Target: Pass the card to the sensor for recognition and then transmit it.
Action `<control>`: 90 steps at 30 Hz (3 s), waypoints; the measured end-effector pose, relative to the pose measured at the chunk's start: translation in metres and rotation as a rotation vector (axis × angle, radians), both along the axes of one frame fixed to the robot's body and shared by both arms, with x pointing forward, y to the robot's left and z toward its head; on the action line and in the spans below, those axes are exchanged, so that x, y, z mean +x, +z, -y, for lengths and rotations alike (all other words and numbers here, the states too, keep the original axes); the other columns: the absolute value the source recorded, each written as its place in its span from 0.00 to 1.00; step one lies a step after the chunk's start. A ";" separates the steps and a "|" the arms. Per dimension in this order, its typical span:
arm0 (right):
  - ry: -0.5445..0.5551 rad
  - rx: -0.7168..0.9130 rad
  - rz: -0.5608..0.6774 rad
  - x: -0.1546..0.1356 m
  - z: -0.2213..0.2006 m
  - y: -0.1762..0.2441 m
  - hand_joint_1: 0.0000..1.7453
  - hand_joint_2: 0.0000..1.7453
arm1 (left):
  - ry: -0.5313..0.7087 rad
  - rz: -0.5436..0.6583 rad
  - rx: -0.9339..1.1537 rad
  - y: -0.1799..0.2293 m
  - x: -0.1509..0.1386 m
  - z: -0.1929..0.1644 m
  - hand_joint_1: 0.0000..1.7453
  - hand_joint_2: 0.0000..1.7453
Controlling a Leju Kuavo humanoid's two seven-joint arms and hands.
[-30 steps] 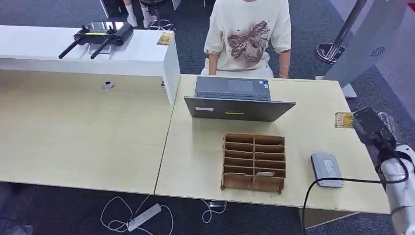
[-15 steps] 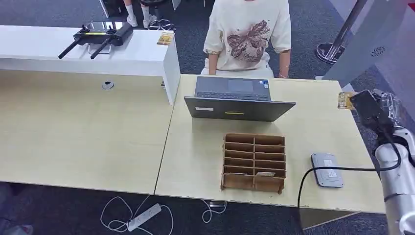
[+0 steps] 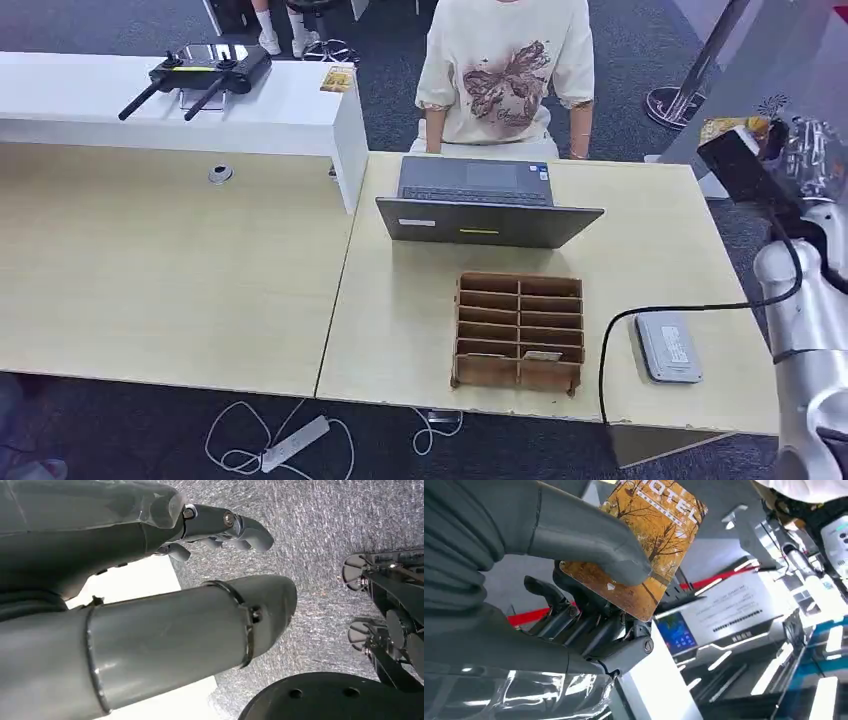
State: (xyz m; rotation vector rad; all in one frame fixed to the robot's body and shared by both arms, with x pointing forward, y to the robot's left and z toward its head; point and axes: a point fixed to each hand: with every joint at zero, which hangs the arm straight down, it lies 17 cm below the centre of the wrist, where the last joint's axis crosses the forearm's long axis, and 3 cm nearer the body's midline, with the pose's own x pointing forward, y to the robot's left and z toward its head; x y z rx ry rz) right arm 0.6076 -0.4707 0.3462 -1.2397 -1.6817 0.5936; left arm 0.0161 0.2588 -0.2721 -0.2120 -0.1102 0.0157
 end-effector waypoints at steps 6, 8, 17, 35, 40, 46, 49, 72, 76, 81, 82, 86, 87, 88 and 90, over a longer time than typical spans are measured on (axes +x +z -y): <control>0.011 -0.092 0.052 0.010 -0.039 0.028 1.00 1.00 | 0.002 0.001 -0.001 0.000 0.001 0.000 0.00 0.00; 0.011 -0.130 0.062 0.013 -0.052 0.033 1.00 1.00 | 0.001 0.003 -0.001 0.000 0.002 0.000 0.00 0.00; 0.044 -0.265 0.102 0.022 -0.108 0.053 1.00 1.00 | -0.009 0.002 -0.005 0.001 0.002 0.001 0.00 0.00; 0.130 -0.441 0.086 0.040 -0.194 0.060 1.00 1.00 | -0.023 0.000 -0.010 0.001 0.001 -0.003 0.00 0.00; 0.146 -0.460 0.068 0.044 -0.205 0.056 1.00 1.00 | -0.024 0.000 -0.010 0.001 0.001 -0.004 0.00 0.00; 0.151 -0.467 0.058 0.046 -0.209 0.055 1.00 1.00 | -0.025 -0.002 -0.008 0.001 0.001 -0.005 0.00 0.00; 0.153 -0.476 0.054 0.048 -0.211 0.055 1.00 1.00 | -0.028 -0.007 -0.009 0.001 0.000 -0.005 0.00 0.00; 0.156 -0.571 -0.021 0.054 -0.214 0.027 1.00 1.00 | -0.060 -0.011 -0.008 0.001 -0.003 -0.009 0.00 0.00; 0.158 -0.571 -0.025 0.055 -0.214 0.025 1.00 1.00 | -0.061 -0.011 -0.008 0.001 -0.003 -0.009 0.00 0.00; 0.153 -0.576 -0.028 0.055 -0.214 0.025 0.94 1.00 | -0.064 -0.012 -0.007 0.001 -0.003 -0.010 0.00 0.00; 0.153 -0.578 -0.029 0.055 -0.213 0.024 0.25 1.00 | -0.067 -0.012 -0.007 0.001 -0.004 -0.010 0.00 0.00; 0.148 -0.580 -0.023 0.055 -0.212 0.024 0.00 1.00 | -0.071 -0.012 -0.005 0.001 -0.004 -0.011 0.00 0.00; 0.147 -0.581 -0.019 0.055 -0.212 0.024 0.00 1.00 | -0.071 -0.012 -0.004 0.001 -0.004 -0.011 0.00 0.00; 0.144 -0.581 -0.017 0.055 -0.212 0.024 0.00 1.00 | -0.071 -0.012 -0.003 0.001 -0.004 -0.012 0.00 0.00; 0.139 -0.580 -0.009 0.055 -0.211 0.025 0.00 1.00 | -0.072 -0.012 -0.003 0.001 -0.004 -0.012 0.00 0.00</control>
